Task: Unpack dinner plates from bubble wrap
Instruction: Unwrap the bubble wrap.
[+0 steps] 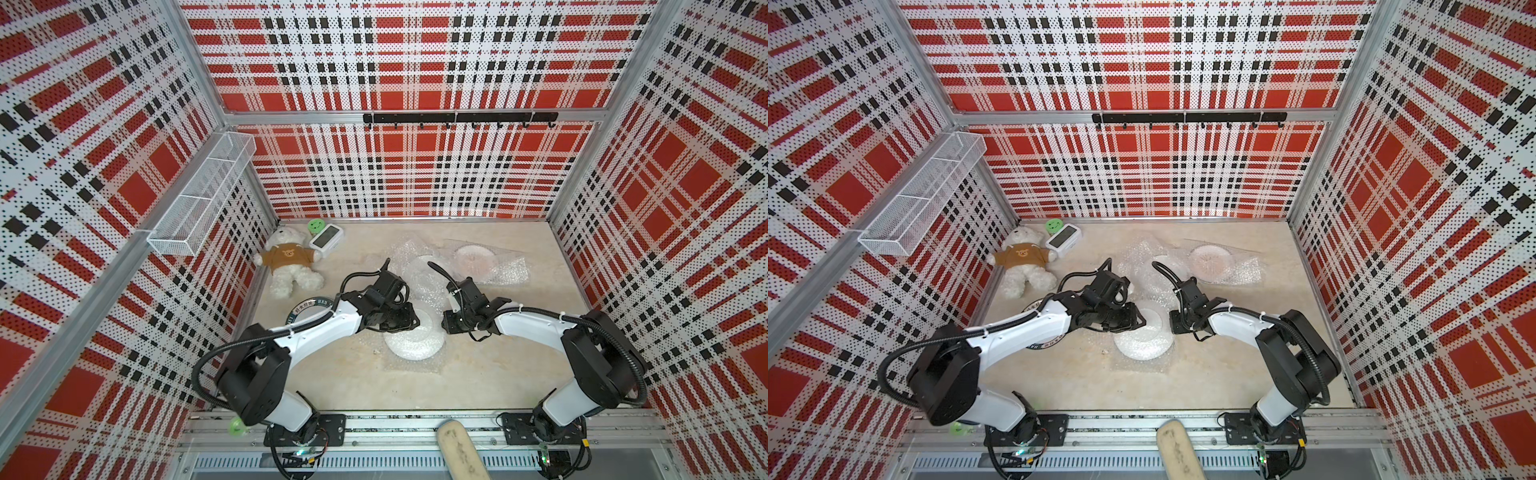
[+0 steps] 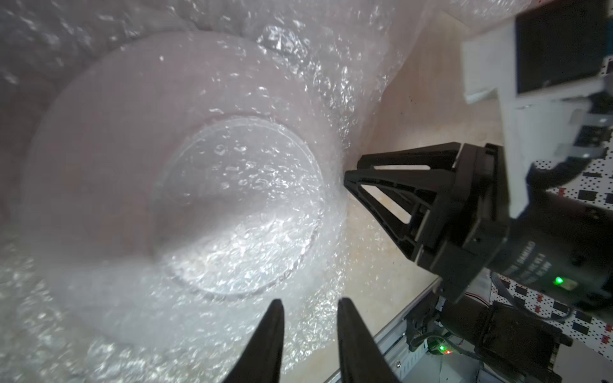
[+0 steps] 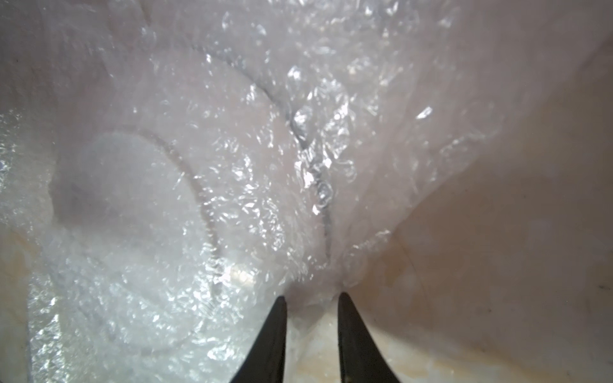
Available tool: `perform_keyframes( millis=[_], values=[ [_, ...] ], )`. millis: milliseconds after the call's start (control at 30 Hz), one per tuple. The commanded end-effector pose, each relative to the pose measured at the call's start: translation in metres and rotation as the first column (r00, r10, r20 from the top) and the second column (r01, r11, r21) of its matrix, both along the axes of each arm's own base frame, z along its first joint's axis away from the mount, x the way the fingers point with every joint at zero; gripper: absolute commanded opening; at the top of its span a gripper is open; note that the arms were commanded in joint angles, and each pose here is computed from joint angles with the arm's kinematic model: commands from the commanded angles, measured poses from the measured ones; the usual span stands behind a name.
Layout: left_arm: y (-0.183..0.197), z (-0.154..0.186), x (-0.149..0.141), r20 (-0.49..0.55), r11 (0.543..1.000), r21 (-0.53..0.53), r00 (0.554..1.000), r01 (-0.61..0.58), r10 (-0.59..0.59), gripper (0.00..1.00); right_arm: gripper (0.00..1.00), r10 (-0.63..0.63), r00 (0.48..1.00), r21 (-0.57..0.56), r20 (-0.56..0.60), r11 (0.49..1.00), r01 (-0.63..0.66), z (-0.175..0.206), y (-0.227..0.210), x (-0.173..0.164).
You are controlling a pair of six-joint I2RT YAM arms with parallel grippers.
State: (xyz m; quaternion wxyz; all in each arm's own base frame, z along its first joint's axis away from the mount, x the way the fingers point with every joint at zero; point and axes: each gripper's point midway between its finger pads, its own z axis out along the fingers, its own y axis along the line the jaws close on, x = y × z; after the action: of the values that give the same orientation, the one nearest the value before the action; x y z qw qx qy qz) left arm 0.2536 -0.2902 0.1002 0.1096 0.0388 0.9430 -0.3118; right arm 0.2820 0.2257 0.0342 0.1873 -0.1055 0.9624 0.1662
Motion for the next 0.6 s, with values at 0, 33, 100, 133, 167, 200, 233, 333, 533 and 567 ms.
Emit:
perform_keyframes(
  millis=[0, 33, 100, 133, 167, 200, 233, 333, 533, 567],
  values=[
    [-0.019, 0.003, 0.011, 0.021, 0.999, -0.04, 1.0, 0.022, -0.021, 0.31, 0.23, 0.009, 1.0, 0.008, 0.029, 1.0, -0.009, 0.004, 0.006, 0.008],
    [-0.023, 0.001, 0.013, 0.015, 0.999, -0.041, 1.0, 0.028, -0.027, 0.31, 0.21, 0.006, 1.0, 0.003, 0.029, 1.0, -0.006, 0.002, 0.005, 0.008],
    [-0.027, -0.002, 0.016, 0.013, 0.998, -0.043, 0.999, 0.035, -0.034, 0.31, 0.16, 0.005, 1.0, -0.001, 0.026, 1.0, -0.005, -0.001, 0.005, 0.007],
    [-0.028, -0.004, 0.017, 0.013, 0.998, -0.041, 0.999, 0.037, -0.037, 0.31, 0.14, 0.006, 1.0, -0.002, 0.025, 1.0, -0.006, -0.002, 0.004, 0.007],
    [-0.028, -0.007, 0.018, 0.01, 0.999, -0.036, 0.999, 0.038, -0.038, 0.31, 0.12, 0.006, 1.0, -0.002, 0.024, 1.0, -0.005, -0.003, 0.004, 0.007],
    [-0.028, -0.01, 0.018, 0.002, 0.999, -0.031, 0.999, 0.038, -0.038, 0.31, 0.09, 0.005, 1.0, -0.003, 0.023, 1.0, -0.005, -0.004, 0.004, 0.007],
    [-0.028, -0.015, 0.018, -0.009, 0.999, -0.025, 0.999, 0.039, -0.039, 0.3, 0.07, 0.003, 1.0, -0.004, 0.02, 1.0, -0.003, -0.006, 0.004, 0.007],
    [-0.025, -0.026, 0.017, -0.021, 0.999, -0.004, 0.999, 0.04, -0.041, 0.3, 0.01, 0.003, 1.0, -0.006, 0.02, 1.0, -0.003, -0.007, 0.003, 0.006],
    [-0.017, -0.043, 0.016, -0.046, 0.999, 0.026, 0.999, 0.03, -0.029, 0.29, 0.0, 0.002, 1.0, 0.002, 0.022, 1.0, -0.002, -0.003, 0.003, 0.004],
    [-0.015, -0.045, 0.016, -0.046, 0.999, 0.032, 0.999, 0.03, -0.028, 0.29, 0.0, 0.002, 1.0, 0.002, 0.022, 1.0, -0.002, -0.003, 0.002, 0.003]
  ],
)
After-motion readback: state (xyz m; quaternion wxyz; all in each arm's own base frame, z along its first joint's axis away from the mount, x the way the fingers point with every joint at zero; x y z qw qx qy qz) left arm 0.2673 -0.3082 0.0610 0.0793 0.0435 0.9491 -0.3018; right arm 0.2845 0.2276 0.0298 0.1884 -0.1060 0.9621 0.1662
